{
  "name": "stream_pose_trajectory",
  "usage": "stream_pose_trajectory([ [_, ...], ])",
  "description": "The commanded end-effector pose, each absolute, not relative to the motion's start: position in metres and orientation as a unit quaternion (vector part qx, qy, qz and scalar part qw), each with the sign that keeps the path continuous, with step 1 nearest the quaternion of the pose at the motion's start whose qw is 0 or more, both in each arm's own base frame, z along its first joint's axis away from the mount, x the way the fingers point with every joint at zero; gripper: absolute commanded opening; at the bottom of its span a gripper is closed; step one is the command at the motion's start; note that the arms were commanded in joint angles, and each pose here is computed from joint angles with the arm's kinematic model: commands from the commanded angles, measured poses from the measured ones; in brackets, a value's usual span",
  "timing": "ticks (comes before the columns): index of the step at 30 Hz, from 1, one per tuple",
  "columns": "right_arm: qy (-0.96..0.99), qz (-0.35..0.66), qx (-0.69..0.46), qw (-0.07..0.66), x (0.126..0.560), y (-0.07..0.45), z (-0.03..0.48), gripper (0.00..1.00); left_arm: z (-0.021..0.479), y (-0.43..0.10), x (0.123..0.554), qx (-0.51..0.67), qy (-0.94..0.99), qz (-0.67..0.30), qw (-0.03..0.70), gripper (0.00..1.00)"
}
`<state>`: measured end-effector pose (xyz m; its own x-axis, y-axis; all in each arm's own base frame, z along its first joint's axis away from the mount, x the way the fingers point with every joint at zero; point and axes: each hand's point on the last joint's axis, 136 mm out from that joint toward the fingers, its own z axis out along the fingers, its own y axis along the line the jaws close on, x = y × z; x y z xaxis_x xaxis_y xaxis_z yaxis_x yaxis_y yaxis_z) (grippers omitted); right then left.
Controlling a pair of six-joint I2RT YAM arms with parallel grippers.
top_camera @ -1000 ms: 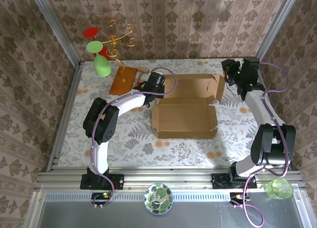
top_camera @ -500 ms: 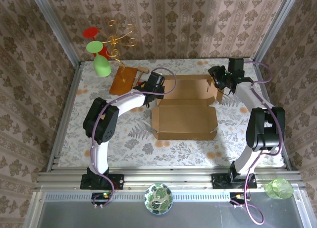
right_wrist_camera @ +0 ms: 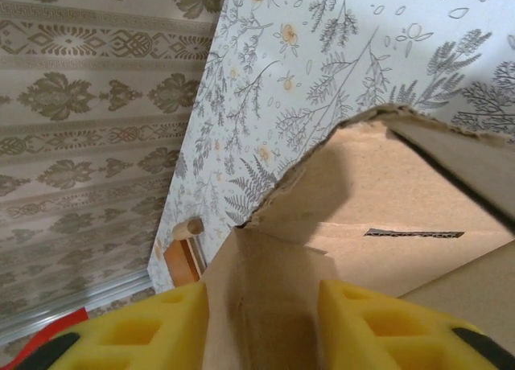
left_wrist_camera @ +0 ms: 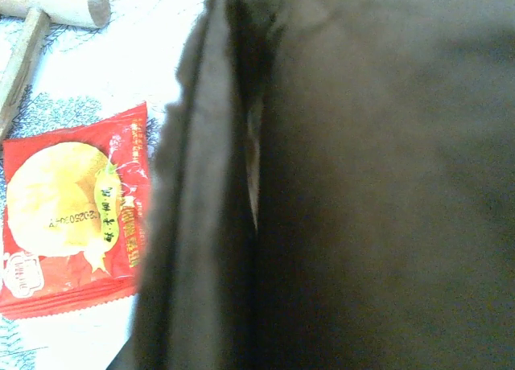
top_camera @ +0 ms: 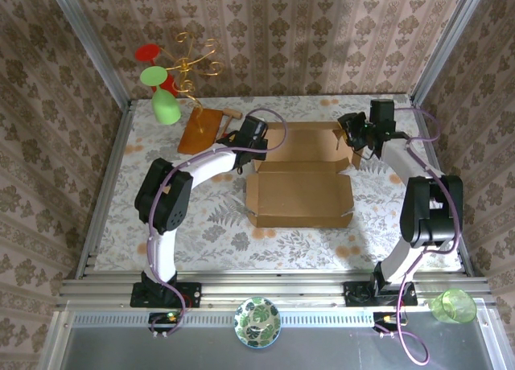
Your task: Fold the paper box
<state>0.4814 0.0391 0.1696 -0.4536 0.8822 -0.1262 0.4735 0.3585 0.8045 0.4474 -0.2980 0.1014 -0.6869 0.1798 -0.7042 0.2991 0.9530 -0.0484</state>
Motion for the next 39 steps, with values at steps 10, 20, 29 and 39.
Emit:
stream_pose_trajectory([
  [10, 0.785, 0.256, 0.43, 0.366, 0.39, 0.003, 0.17, 0.55, 0.106, -0.3, 0.438, 0.144, 0.918, -0.077, 0.361, 0.0],
  [20, 0.828, 0.226, 0.406, 0.314, 0.388, 0.007, 0.091, 0.58, 0.107, -0.301, 0.438, 0.146, 0.918, -0.077, 0.36, 0.0],
  [29, 0.838, 0.221, 0.397, 0.303, 0.421, 0.005, 0.064, 0.59, 0.109, -0.303, 0.438, 0.148, 0.918, -0.079, 0.358, 0.0],
  [39, 0.824, 0.28, 0.389, 0.302, 0.442, 0.025, 0.075, 0.58, 0.107, -0.305, 0.439, 0.147, 0.92, -0.082, 0.355, 0.0],
])
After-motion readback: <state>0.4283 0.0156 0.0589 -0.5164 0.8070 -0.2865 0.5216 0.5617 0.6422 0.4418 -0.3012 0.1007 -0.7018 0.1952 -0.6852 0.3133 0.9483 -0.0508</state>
